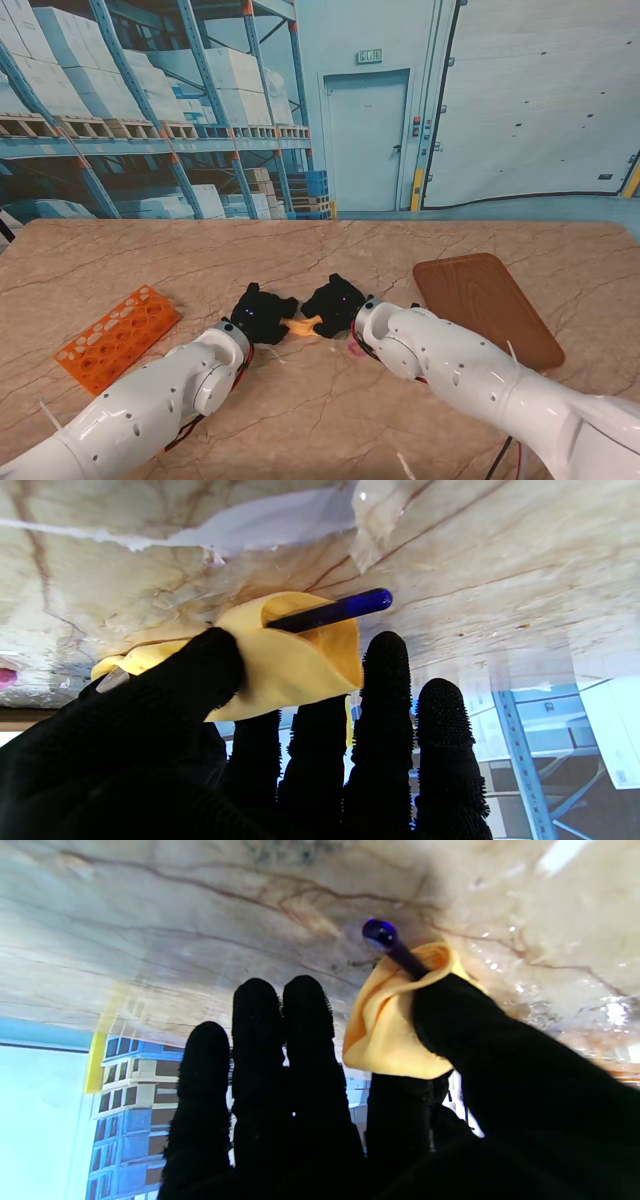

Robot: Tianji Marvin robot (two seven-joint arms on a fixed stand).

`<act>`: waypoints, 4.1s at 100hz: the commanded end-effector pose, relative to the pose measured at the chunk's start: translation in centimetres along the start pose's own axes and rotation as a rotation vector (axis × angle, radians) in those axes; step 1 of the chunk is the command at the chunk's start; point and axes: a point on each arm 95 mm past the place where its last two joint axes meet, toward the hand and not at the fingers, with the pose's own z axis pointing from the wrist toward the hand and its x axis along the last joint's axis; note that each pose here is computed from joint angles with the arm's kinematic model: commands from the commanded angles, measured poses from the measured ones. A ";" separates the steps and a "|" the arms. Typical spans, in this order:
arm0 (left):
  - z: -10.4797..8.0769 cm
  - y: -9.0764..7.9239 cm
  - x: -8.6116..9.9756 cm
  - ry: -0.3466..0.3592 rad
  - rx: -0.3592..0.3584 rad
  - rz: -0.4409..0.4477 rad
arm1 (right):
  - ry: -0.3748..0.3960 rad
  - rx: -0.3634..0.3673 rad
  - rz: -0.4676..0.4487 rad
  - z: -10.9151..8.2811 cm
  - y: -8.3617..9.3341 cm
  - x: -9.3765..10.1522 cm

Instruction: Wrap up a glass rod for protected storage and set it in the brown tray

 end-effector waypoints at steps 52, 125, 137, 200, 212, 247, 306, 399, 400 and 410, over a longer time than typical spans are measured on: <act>-1.8 -1.9 -0.6 0.052 0.009 -0.031 | 0.017 -0.094 -0.003 -1.5 1.3 -0.1; 1.6 -2.3 0.1 0.052 -0.163 -0.182 | 0.063 -0.131 -0.004 -1.7 2.7 0.3; 2.1 -2.0 0.2 0.038 -0.180 -0.237 | 0.067 -0.137 -0.003 -1.7 2.9 0.3; 2.9 -1.0 1.0 0.105 -0.091 -0.496 | 0.072 -0.163 0.003 -1.8 3.7 0.3; 3.0 -1.0 1.2 0.105 -0.089 -0.524 | 0.068 -0.168 0.007 -1.8 3.8 0.2; 3.2 -1.2 1.7 0.128 -0.052 -0.608 | 0.049 -0.172 0.019 -2.1 4.0 0.0; 2.5 -1.9 2.5 0.138 -0.070 -0.758 | 0.023 -0.177 0.031 -2.9 4.1 -0.1; 2.4 -2.1 3.1 0.074 -0.005 -0.805 | -0.003 -0.187 0.029 -3.9 4.4 -0.5; 2.4 -2.1 3.1 0.074 -0.005 -0.803 | -0.003 -0.188 0.028 -4.0 4.4 -0.5; 2.4 -2.0 3.0 0.077 -0.002 -0.788 | -0.011 -0.196 0.014 -4.4 4.5 -0.8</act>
